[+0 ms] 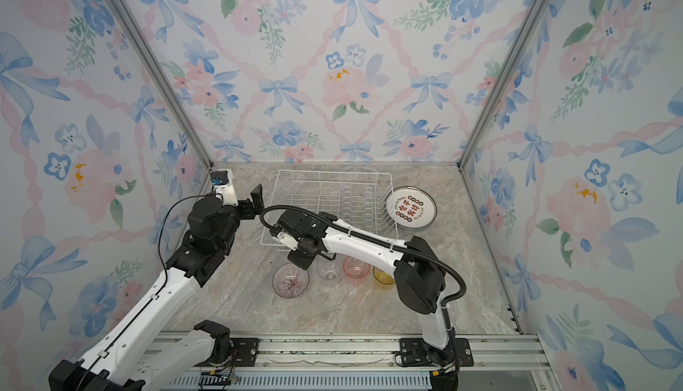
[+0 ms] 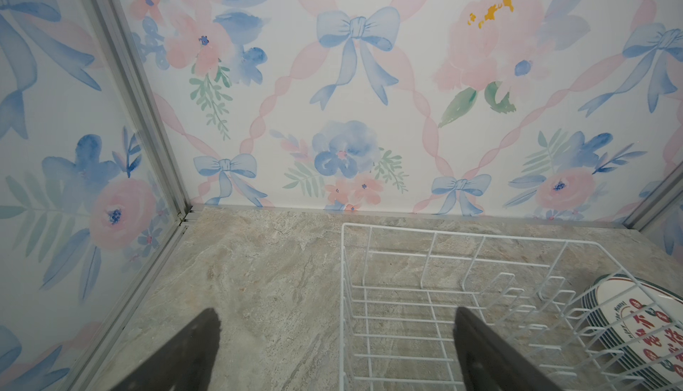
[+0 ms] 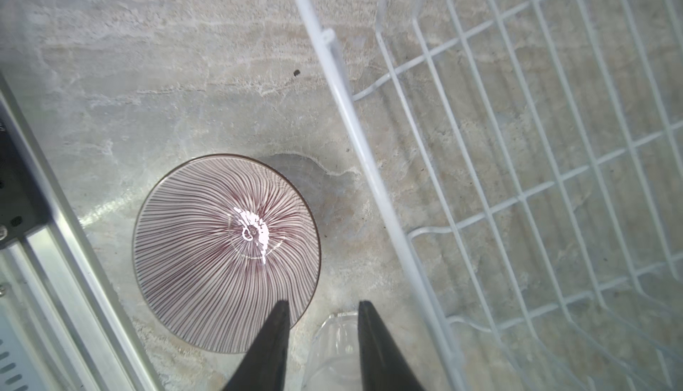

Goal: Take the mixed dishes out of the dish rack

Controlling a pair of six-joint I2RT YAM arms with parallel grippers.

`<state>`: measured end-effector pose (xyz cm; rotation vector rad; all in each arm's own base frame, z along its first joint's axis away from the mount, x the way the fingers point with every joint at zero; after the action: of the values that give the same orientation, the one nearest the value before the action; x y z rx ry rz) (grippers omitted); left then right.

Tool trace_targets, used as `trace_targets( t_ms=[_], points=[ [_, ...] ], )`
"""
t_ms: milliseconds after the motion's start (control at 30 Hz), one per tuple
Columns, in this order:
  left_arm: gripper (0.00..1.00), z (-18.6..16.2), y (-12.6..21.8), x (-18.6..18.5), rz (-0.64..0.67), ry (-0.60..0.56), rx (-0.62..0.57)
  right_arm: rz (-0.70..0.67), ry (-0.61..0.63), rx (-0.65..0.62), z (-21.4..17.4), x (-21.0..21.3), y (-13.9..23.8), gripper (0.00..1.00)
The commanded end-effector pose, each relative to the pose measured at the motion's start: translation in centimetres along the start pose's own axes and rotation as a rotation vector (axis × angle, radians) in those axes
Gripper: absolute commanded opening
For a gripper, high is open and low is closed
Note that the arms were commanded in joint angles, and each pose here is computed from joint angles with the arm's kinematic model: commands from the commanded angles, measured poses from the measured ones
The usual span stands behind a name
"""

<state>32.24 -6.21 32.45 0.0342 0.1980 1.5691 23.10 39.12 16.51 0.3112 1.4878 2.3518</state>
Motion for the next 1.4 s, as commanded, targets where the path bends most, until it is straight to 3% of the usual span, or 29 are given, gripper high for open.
trace_targets(
  t_ms=[0,100,200,367,533,600,767,900,1100,1267,1367],
  points=[
    [0.98,-0.3,-0.2,0.4,0.015,-0.013,0.001,0.111,-0.023,-0.092,0.4,0.8,3.2,0.35],
    [0.98,-0.7,-0.1,1.0,0.054,-0.025,0.014,0.152,-0.07,-0.183,0.3,0.2,6.5,0.35],
    [0.98,-1.1,0.0,2.1,0.095,-0.029,0.024,0.101,-0.173,-0.317,-0.5,-3.1,10.9,0.38],
    [0.98,-2.3,-0.5,4.2,0.148,-0.014,0.06,-0.137,-0.385,-0.542,-4.3,-10.5,17.9,0.48],
    [0.98,-3.0,-0.8,6.0,0.198,0.004,0.057,-0.402,-0.598,-0.681,-10.1,-16.6,22.8,0.61],
    [0.98,-4.9,-0.9,7.0,0.231,0.001,0.089,-0.485,-0.683,-0.725,-12.6,-18.5,24.0,0.64],
    [0.98,-7.1,-0.9,9.4,0.312,0.015,0.068,-0.708,-0.905,-0.738,-19.6,-22.7,24.9,0.67],
    [0.98,-9.5,-0.9,10.7,0.336,0.025,0.049,-0.755,-1.031,-0.748,-23.4,-24.2,24.0,0.67],
    [0.98,-13.7,-1.4,11.0,0.314,-0.034,0.02,-0.793,-1.064,-0.734,-24.7,-25.3,22.7,0.68],
    [0.98,-17.5,-3.2,10.7,0.271,-0.008,0.027,-0.878,-1.073,-0.716,-25.9,-26.2,22.2,0.68],
    [0.98,-17.8,-4.9,10.0,0.236,-0.08,0.056,-0.909,-1.063,-0.714,-26.6,-26.4,21.2,0.68]
  ],
)
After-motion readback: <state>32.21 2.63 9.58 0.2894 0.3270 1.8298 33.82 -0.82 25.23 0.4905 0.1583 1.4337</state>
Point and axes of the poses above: each gripper's point midway between its finger pads, its own y axis back along the fingers, its own x axis along the line the jaws close on, z = x × y, the point moved 3 cm from there along y, back along the fingers, and after that the axes turned 2 degrees about y, right-handed, at the moved point
